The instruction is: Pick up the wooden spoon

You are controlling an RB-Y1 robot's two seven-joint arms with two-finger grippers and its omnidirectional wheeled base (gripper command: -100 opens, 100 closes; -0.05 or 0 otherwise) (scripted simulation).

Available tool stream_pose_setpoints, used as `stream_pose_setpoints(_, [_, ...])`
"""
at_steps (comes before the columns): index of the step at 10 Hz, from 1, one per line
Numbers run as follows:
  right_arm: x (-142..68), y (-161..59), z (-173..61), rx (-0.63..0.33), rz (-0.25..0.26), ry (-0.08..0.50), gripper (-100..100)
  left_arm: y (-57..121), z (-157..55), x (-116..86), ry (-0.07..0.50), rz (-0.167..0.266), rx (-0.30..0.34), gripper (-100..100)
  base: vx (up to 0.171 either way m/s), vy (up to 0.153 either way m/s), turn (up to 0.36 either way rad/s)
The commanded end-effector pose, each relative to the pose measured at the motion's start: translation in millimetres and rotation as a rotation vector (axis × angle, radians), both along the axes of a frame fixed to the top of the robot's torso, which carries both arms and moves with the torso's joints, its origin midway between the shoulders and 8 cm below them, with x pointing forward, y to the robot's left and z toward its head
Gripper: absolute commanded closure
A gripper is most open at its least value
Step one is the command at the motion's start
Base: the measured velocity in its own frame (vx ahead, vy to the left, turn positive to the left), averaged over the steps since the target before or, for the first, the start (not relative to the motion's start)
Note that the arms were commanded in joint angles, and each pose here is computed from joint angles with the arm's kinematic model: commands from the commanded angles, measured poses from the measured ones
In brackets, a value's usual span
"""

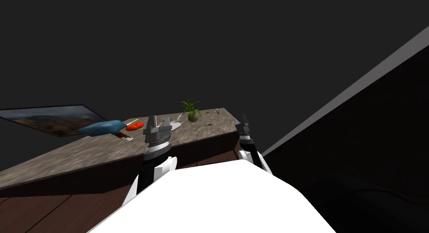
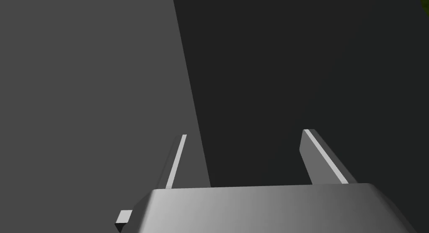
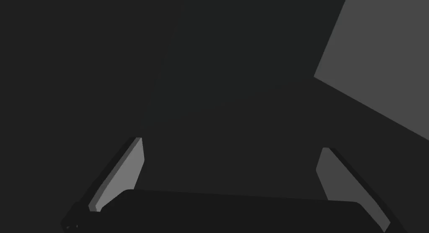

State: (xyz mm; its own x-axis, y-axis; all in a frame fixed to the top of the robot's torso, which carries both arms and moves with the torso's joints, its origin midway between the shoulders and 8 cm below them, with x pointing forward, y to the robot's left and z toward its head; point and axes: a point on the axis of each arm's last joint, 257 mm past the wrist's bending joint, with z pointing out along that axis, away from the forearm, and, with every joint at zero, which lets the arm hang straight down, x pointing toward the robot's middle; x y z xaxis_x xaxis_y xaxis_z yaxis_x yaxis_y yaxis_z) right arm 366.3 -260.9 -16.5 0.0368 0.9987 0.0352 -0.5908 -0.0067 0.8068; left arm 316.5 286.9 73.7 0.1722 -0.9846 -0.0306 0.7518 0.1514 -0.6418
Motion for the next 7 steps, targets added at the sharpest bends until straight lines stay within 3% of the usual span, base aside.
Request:
stream_pose_setpoints(1, [-1.4,2.0,-10.1,-0.037,0.008,0.025,-100,0.0,0.0,0.0,0.000,0.000,0.000,0,-0.020,0.036,0.036])
stream_pose_setpoints(7, [-17.8,14.0,-79.7,-0.246,0.070,0.190,-100,0.0,0.0,0.0,0.000,0.000,0.000,0,-0.063,0.100,0.081])
